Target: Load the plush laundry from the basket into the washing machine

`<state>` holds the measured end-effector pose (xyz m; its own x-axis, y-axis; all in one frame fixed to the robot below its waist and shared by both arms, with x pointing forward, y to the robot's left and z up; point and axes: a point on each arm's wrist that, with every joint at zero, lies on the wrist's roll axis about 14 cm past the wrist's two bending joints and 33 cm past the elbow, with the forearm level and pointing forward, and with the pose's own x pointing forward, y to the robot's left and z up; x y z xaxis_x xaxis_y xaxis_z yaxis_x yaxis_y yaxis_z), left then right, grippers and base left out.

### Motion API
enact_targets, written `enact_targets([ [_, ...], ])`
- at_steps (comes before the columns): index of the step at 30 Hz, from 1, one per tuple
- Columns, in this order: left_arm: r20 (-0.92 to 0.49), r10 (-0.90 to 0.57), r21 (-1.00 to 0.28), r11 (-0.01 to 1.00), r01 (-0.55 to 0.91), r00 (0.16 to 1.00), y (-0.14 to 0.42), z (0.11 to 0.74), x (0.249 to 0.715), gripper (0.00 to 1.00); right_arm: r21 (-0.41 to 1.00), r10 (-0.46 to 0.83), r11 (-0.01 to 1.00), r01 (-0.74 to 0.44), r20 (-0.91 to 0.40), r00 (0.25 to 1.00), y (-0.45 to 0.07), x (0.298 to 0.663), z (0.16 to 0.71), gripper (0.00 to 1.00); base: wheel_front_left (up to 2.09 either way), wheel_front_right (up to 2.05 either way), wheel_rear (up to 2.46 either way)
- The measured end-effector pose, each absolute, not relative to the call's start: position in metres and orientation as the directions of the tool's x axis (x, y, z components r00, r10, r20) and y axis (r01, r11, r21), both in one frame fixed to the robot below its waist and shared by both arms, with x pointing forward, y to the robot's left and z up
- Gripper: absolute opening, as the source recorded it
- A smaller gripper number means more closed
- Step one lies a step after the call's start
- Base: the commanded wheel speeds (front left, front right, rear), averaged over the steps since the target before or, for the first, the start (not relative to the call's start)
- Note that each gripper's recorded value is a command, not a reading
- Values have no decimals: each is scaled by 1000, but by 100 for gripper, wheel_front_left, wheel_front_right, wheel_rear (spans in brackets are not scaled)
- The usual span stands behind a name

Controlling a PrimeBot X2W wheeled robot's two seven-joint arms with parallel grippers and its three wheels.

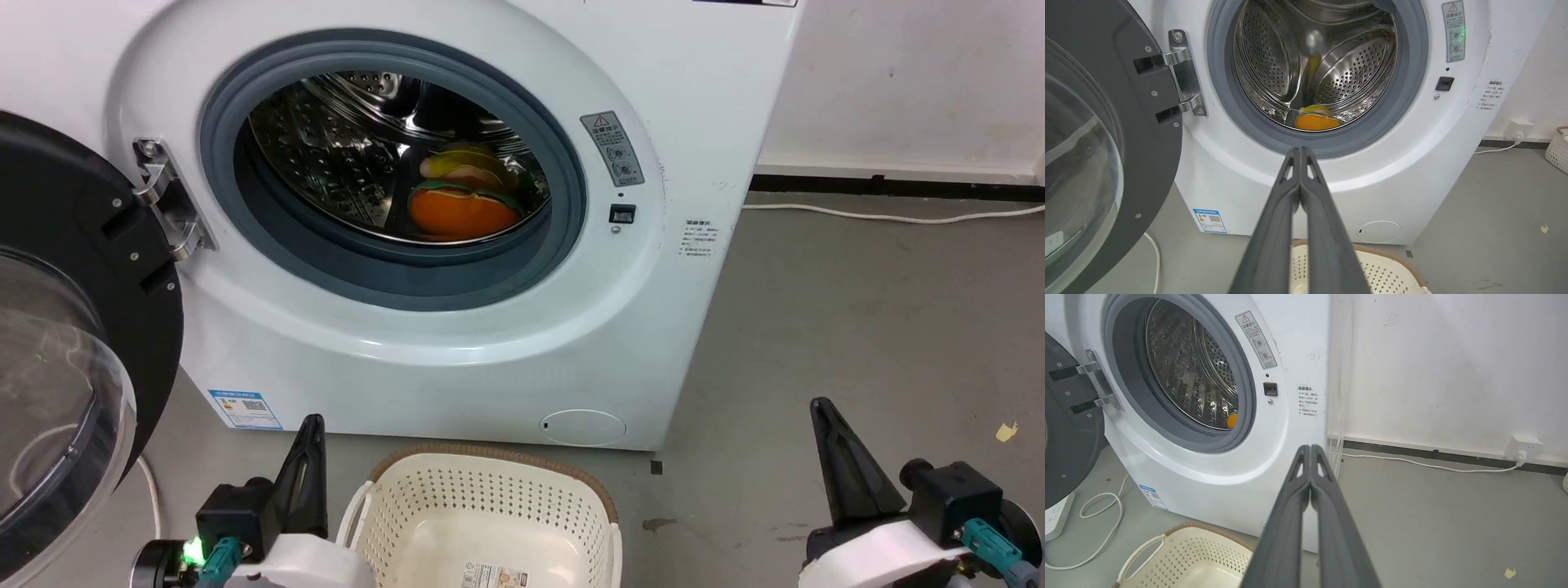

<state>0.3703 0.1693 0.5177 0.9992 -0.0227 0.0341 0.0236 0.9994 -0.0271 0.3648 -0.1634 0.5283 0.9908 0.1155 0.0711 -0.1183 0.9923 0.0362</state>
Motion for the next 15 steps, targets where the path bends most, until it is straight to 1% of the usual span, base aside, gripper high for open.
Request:
enact_targets([
  [15, 29, -16, -6, 1000, 17, 999, 173, 521, 372, 0, 18, 121, 992, -122, 51, 991, -162, 366, 527, 0, 0, 0, 0],
])
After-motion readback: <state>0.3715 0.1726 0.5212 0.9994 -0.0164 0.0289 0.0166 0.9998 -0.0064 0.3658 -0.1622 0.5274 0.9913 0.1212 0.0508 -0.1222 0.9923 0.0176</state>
